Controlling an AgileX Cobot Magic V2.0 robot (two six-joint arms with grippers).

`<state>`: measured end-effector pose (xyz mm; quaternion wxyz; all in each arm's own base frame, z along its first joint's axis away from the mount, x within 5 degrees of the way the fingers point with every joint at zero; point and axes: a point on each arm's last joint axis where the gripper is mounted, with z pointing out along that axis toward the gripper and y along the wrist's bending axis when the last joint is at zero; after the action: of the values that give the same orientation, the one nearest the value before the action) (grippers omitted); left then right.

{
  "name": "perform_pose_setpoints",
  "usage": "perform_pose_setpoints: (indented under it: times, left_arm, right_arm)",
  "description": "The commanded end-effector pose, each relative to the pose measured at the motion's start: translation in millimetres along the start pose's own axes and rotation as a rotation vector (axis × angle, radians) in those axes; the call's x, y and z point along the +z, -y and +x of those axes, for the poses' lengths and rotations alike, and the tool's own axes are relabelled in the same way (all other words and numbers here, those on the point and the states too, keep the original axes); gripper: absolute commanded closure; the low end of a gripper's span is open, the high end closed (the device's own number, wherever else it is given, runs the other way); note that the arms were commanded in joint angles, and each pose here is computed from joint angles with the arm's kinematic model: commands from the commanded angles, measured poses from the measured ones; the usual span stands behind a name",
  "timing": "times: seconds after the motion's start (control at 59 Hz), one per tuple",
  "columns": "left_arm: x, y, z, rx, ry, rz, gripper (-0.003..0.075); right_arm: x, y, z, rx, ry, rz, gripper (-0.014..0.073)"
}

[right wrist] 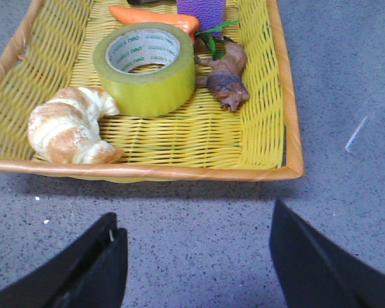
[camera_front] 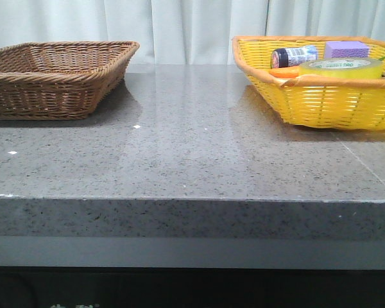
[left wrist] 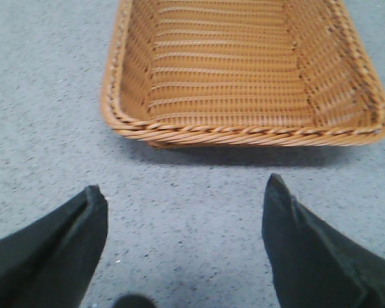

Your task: Transfer tape with both arms

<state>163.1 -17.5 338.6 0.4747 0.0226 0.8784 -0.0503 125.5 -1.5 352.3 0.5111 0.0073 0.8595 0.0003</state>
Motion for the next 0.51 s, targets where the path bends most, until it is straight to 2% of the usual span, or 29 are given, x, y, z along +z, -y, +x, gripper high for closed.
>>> perform_pose_setpoints:
  times: [0.0,0.237,0.491]
  left_arm:
    - [-7.0,10.2,-16.9,0.017,0.124,0.055,0.0209]
    - [-10.6,42.8,-12.9,0.112,0.118,0.227,0.0209]
    - [-14.2,57.3,-10.8,0.154,0.125,0.307,0.0209]
  right_arm:
    - [-1.4,-0.4,-21.5,0.013,0.073,-0.007,0.0088]
    - [22.6,-4.9,-58.1,0.069,-0.044,-0.059,0.0088]
    - [74.4,-5.8,-97.1,0.08,-0.174,-0.072,0.0089]
